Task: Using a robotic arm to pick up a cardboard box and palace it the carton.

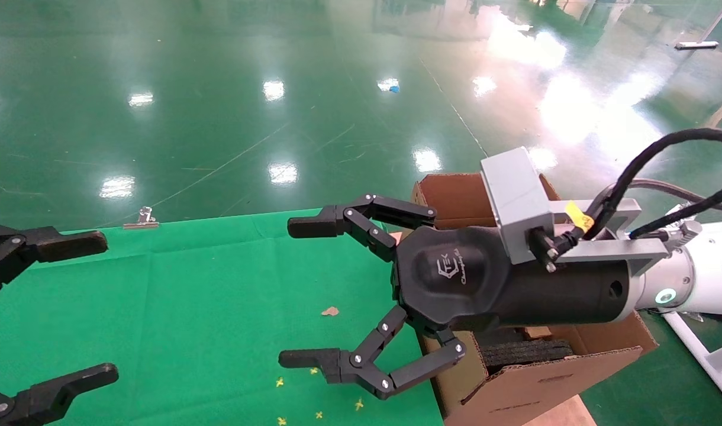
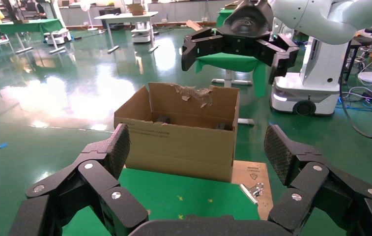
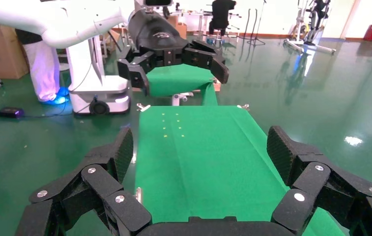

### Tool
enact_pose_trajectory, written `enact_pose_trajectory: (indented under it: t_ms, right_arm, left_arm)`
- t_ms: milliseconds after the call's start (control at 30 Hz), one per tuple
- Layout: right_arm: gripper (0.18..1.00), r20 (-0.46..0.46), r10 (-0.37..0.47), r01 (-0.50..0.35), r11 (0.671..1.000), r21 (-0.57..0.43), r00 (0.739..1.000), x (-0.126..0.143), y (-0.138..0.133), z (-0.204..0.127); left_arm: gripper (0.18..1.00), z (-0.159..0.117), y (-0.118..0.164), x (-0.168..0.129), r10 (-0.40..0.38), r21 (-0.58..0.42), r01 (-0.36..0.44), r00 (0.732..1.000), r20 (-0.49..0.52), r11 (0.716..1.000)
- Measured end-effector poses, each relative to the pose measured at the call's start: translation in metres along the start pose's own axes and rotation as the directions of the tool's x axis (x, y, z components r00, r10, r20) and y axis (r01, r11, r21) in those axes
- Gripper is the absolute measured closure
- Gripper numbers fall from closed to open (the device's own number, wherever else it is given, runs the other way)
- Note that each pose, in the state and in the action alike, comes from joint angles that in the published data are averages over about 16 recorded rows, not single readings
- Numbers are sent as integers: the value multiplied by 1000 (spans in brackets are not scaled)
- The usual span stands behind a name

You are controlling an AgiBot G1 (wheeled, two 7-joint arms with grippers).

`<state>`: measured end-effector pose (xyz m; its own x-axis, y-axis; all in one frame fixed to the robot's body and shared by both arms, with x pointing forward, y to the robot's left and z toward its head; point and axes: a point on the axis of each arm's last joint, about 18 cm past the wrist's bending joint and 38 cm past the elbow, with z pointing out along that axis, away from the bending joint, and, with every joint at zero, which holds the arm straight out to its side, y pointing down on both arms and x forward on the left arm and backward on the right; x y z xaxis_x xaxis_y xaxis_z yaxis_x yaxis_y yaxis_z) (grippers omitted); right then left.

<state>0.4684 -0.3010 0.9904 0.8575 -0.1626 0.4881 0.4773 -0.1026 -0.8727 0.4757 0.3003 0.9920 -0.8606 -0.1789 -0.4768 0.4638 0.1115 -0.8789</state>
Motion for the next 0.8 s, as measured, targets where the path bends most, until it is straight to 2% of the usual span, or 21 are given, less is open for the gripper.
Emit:
enact_pose_trajectory:
  t_ms: [800]
  right_arm:
    - [178, -14, 12, -12, 1000, -11, 1000, 7, 2, 0]
  left_arm:
    - [184, 0, 0, 0, 0, 0, 0, 1000, 0, 1000]
